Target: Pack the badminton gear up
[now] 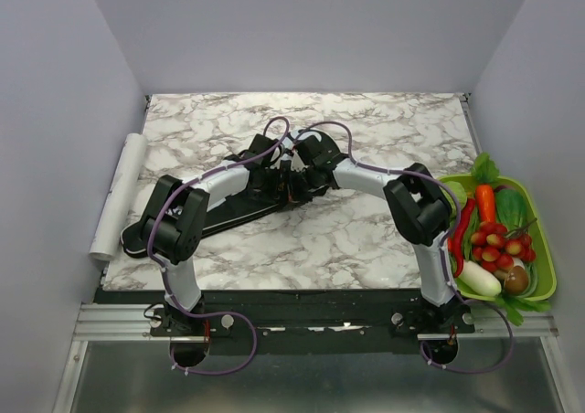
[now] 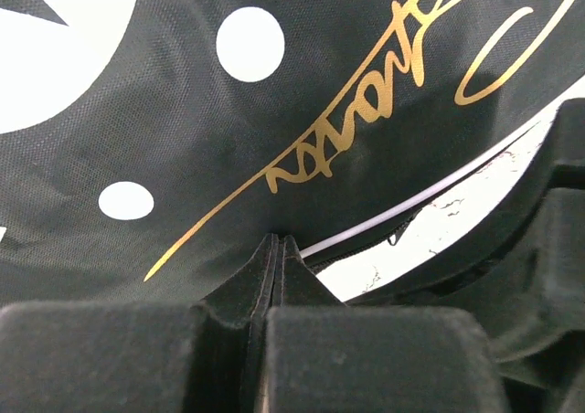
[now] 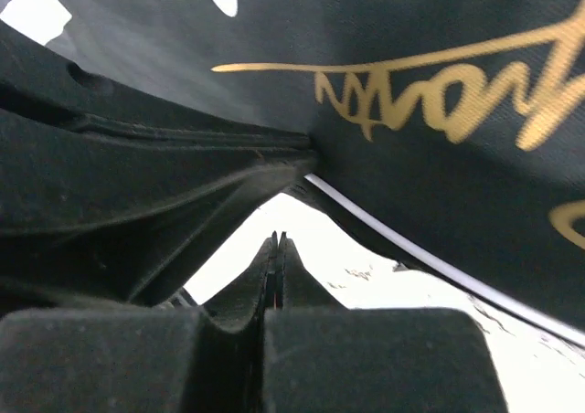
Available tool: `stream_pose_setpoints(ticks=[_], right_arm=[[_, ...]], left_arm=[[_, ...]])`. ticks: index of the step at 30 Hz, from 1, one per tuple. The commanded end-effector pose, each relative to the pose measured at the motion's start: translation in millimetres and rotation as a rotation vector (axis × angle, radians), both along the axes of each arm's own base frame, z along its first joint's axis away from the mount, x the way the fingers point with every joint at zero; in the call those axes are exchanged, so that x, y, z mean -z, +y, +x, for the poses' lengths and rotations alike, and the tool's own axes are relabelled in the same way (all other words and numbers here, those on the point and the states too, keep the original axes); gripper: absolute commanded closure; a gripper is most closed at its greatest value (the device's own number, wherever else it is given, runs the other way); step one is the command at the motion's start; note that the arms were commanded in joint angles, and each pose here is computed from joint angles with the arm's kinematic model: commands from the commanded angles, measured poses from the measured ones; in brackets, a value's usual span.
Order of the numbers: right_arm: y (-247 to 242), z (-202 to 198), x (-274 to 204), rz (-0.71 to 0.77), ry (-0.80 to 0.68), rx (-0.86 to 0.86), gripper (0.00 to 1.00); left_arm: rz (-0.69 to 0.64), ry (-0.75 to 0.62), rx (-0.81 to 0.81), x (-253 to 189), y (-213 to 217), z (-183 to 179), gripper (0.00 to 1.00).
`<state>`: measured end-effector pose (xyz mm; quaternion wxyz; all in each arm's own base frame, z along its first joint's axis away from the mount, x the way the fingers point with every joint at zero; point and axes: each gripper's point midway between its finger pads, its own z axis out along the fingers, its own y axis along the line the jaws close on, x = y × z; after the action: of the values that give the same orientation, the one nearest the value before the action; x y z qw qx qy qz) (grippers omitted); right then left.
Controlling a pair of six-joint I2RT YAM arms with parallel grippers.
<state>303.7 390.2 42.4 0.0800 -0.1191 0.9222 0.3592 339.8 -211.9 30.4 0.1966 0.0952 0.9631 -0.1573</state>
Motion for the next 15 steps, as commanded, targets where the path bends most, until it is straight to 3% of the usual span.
stream_pose_setpoints(ticks=[1,8,12,15], right_arm=[[25,-17,2,0.119,0.091,-0.021,0.99],[-11,5,7,0.035,0.048,0.098,0.99],[-36,15,-11,-0.069,-0.066,0.078,0.69],[-51,10,-23,-0.123,-0.114,0.055,0.59]], left_arm=[[-0.010,-0.010,0.018,-2,-3,-3,1.00],[-0.044,-0.073,0.008,-47,-5,2,0.96],[-0.027,-0.108,0.005,-74,-1,5,0.95],[-0.023,-0.126,0.005,-82,1,6,0.95]])
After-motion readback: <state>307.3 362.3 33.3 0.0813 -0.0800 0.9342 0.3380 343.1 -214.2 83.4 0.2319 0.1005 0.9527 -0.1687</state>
